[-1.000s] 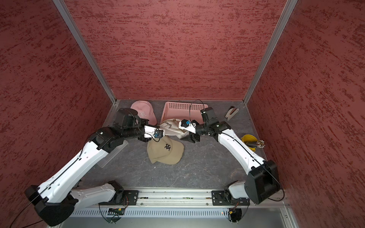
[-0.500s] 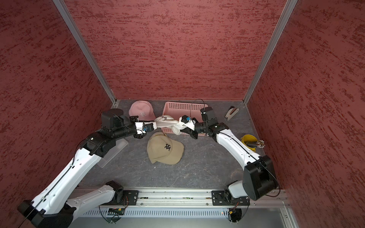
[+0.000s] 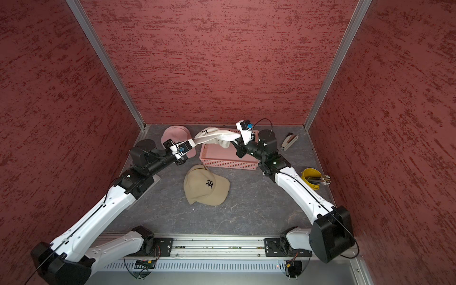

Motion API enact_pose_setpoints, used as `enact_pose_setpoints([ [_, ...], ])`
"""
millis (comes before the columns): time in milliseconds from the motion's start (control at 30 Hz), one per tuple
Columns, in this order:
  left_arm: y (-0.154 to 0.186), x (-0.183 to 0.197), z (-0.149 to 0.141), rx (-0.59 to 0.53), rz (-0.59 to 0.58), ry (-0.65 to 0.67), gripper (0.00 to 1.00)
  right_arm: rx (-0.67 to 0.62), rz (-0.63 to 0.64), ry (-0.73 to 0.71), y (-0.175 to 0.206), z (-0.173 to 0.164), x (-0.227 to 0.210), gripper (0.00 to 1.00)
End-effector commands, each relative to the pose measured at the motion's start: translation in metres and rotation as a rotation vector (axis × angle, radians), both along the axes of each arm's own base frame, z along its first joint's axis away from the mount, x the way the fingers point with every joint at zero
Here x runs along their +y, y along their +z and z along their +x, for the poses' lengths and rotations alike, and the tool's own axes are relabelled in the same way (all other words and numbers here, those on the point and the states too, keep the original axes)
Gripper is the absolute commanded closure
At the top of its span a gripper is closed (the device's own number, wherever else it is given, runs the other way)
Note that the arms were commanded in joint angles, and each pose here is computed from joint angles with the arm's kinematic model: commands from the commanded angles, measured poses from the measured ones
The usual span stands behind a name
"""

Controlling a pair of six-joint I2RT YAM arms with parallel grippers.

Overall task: Turn the baseball cap inside out
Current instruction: Turn over the baseball cap.

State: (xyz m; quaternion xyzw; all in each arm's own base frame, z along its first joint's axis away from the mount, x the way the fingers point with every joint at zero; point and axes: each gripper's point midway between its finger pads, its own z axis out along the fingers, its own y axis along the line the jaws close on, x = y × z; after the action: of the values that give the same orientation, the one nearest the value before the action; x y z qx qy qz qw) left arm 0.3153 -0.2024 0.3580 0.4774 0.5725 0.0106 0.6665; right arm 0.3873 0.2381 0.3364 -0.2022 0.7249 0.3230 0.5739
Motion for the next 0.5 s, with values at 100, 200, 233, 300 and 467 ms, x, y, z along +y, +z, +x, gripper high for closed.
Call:
enact_pose_setpoints([
  [100, 0.034, -0.01, -0.001, -0.039, -0.162, 0.083, 1.0, 0.232, 0.327, -0.568, -0.006, 0.063, -0.066, 1.0],
  [200, 0.032, -0.014, -0.006, 0.015, -0.181, 0.083, 1.0, 0.273, 0.393, -0.652, -0.017, 0.076, -0.073, 1.0],
  [233, 0.034, -0.014, -0.007, 0.029, -0.205, 0.087, 1.0, 0.29, 0.407, -0.668, -0.02, 0.079, -0.074, 1.0],
  [300, 0.038, -0.009, -0.007, 0.059, -0.254, 0.107, 1.0, 0.334, 0.418, -0.693, -0.024, 0.083, -0.074, 0.98],
  [467, 0.045, 0.01, 0.009, 0.104, -0.317, 0.236, 1.0, 0.218, 0.274, -0.211, 0.005, 0.069, 0.001, 0.65],
])
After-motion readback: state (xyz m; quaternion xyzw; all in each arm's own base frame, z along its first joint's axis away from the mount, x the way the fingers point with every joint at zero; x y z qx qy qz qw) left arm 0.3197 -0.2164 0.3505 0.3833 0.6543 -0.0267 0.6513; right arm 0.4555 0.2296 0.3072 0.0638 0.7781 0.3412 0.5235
